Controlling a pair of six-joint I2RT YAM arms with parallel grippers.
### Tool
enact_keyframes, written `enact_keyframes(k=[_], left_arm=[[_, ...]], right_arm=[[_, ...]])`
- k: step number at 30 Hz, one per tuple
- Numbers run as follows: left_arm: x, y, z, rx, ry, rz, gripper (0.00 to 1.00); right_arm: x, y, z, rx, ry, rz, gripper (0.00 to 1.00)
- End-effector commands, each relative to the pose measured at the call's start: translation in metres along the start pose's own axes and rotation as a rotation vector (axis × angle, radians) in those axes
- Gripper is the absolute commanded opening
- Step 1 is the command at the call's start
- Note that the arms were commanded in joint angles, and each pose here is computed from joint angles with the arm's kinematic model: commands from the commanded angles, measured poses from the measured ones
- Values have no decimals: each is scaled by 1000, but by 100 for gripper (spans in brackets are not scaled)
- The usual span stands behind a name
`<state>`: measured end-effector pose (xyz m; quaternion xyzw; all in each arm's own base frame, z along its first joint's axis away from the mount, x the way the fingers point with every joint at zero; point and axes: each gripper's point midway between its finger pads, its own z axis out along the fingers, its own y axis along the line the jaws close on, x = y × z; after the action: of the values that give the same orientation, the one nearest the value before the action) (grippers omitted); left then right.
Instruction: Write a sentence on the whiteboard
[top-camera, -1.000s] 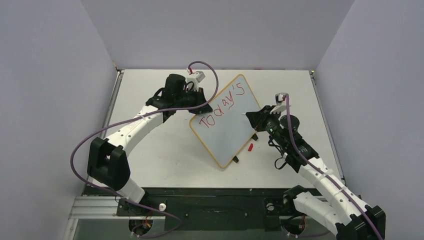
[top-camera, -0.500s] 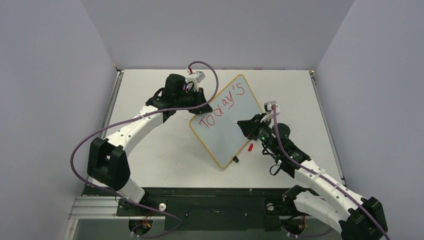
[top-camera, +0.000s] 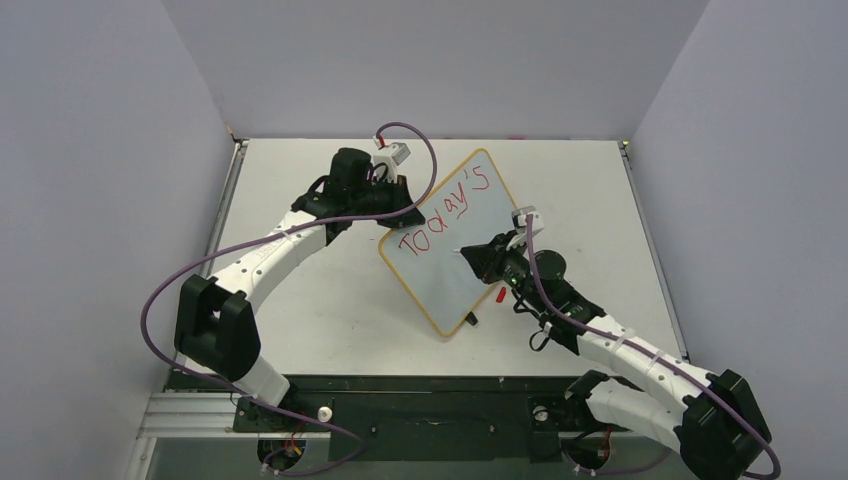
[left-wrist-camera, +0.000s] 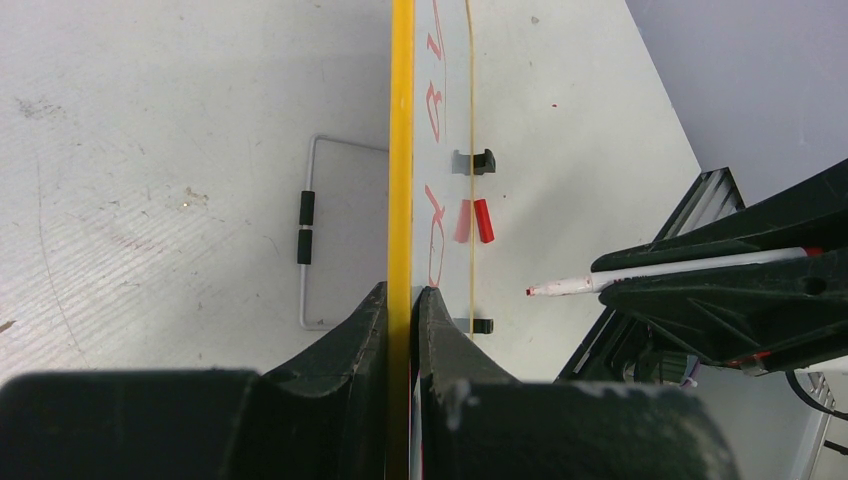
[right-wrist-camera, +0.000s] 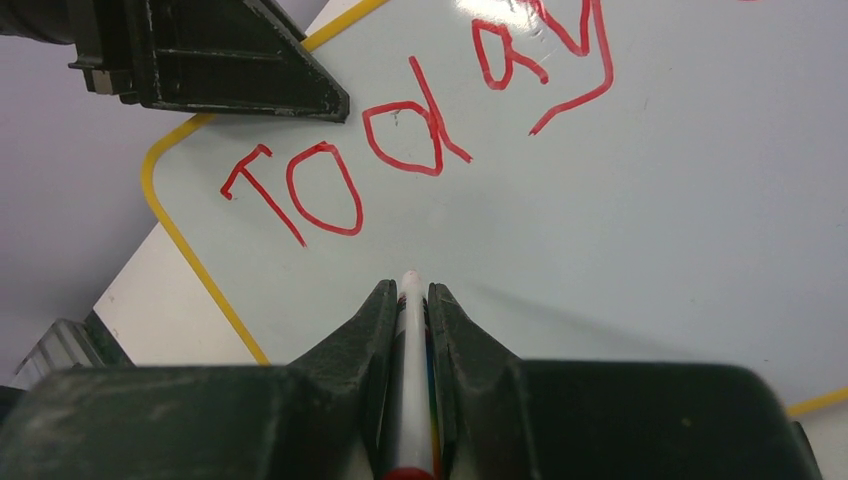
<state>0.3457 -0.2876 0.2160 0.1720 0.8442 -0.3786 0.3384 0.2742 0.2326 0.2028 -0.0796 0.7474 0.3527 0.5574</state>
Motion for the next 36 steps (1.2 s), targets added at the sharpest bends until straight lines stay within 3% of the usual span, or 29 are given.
enact_keyframes(k=[1, 36], left_arm=[[-18, 19, -5, -88, -71, 110, 0], [-17, 15, -8, -73, -76, 108, 0]], right_arm=[[-5, 16, 4, -71, -46, -20, 0], [45, 46, 27, -98, 76, -95, 0]])
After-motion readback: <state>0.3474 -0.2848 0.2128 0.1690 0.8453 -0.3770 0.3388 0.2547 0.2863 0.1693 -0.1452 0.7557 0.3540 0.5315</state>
